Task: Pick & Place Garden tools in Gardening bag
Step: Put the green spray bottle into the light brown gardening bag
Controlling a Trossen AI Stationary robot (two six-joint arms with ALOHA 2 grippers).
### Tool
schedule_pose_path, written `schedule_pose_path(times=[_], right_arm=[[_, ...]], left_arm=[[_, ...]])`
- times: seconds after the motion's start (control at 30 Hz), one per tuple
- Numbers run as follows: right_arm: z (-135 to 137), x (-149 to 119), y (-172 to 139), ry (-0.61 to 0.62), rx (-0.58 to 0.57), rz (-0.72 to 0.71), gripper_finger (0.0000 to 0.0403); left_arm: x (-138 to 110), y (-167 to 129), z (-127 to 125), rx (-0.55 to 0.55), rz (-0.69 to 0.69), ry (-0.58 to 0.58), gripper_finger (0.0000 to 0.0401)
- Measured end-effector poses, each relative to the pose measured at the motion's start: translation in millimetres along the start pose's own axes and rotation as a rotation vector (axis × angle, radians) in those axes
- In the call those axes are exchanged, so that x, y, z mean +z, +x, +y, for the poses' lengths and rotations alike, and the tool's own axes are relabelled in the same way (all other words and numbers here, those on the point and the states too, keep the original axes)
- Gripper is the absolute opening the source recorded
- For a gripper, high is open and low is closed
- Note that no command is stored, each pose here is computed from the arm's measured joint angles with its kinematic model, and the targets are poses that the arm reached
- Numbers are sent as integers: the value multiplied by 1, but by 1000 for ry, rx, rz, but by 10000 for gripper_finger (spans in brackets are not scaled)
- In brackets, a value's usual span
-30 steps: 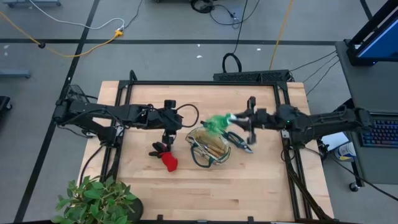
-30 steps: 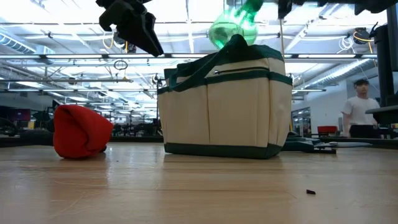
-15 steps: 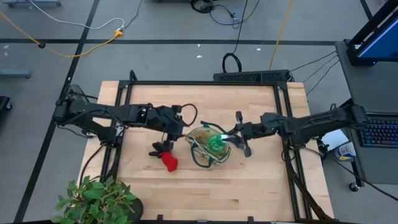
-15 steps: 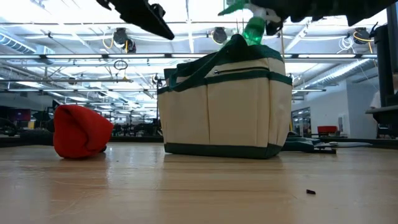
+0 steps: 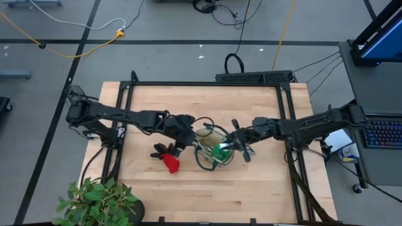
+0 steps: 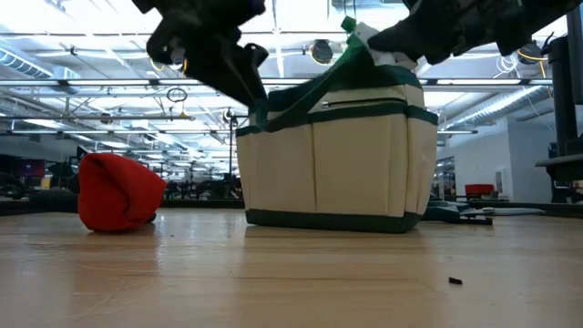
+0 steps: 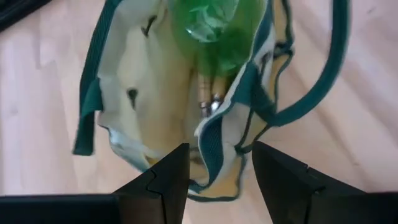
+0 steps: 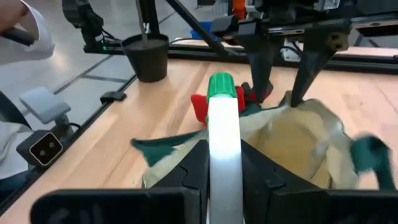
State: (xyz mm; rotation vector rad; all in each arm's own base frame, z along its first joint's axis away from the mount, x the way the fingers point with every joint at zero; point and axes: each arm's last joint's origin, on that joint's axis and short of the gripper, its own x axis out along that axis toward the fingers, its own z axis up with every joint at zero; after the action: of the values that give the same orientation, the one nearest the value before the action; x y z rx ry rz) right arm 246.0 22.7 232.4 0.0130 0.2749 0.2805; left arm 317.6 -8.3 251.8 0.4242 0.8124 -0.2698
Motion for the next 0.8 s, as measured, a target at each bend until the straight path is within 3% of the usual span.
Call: schedule_pose_path(times=[0.43,0.67,0.8], right_arm=[[1,-8,1,35,45,77,47],[0,-15,8,-55,55,111,47],[-5,-16,9,-54,5,112,47]], left_arm=[[-1,6,1,31,25,101,172],[0,6,2,36,17,128,107],[-1,6,2,34,23,120,71]])
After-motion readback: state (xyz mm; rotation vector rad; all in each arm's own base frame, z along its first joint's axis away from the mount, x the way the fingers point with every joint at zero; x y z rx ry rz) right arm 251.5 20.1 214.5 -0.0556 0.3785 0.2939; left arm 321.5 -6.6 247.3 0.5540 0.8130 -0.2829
